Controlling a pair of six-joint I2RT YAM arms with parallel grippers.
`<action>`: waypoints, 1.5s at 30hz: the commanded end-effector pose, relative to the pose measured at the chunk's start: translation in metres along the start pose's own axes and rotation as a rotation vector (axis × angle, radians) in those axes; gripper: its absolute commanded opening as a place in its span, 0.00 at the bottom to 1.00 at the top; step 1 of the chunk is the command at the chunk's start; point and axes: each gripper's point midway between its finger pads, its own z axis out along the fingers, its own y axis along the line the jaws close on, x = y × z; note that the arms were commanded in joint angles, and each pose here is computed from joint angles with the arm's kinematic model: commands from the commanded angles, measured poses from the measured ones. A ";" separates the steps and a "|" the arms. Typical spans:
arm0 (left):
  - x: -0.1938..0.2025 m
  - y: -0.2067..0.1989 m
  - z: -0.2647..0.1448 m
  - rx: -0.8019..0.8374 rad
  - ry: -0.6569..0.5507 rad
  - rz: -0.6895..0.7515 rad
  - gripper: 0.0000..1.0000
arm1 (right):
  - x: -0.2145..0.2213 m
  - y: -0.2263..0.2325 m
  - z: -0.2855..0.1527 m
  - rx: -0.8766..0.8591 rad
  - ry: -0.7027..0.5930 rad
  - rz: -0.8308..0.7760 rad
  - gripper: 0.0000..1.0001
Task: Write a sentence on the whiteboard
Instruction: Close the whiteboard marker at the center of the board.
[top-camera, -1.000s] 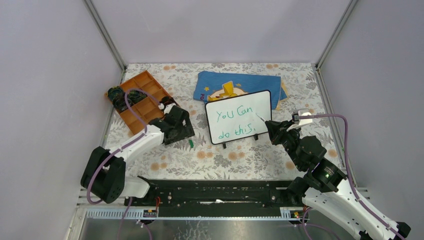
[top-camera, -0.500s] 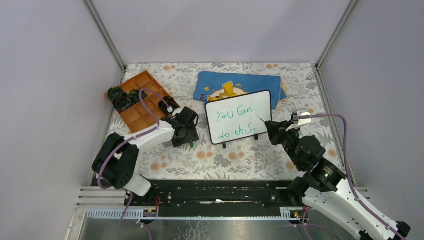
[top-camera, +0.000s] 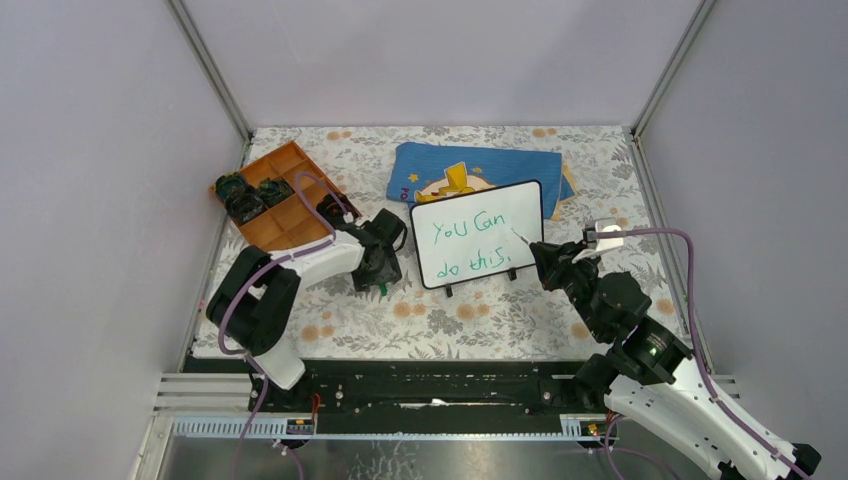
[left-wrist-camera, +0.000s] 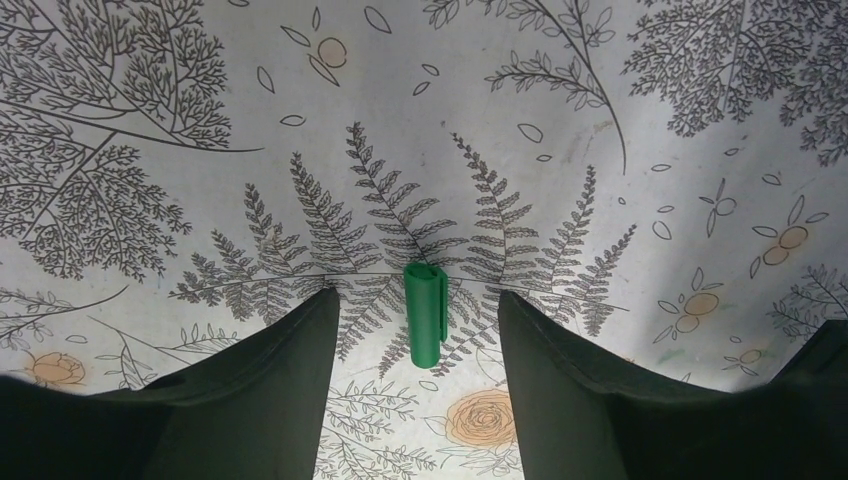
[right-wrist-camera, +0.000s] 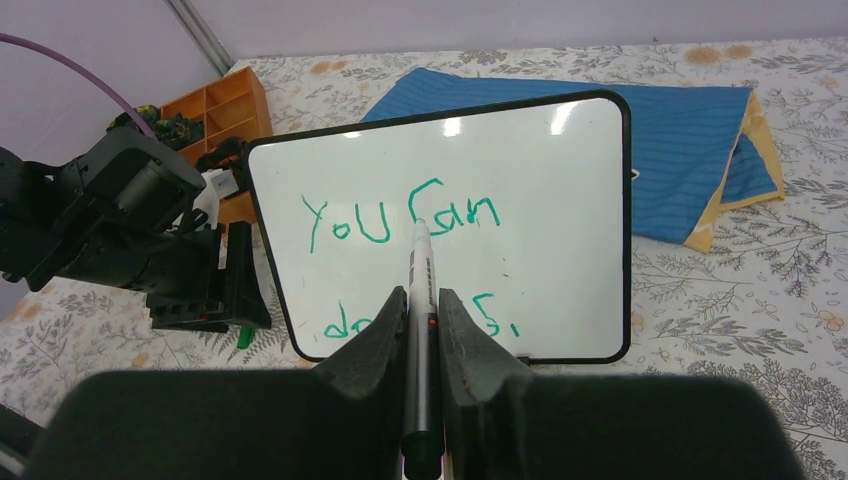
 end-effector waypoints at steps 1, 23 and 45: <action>-0.001 0.003 0.002 -0.041 0.000 0.007 0.65 | -0.012 -0.001 0.000 0.010 -0.044 0.023 0.00; 0.010 0.013 0.018 -0.113 0.049 0.010 0.46 | -0.012 -0.002 -0.001 0.013 -0.047 0.024 0.00; 0.022 0.006 0.020 -0.076 0.105 -0.028 0.39 | -0.014 -0.001 -0.001 0.006 -0.050 0.022 0.00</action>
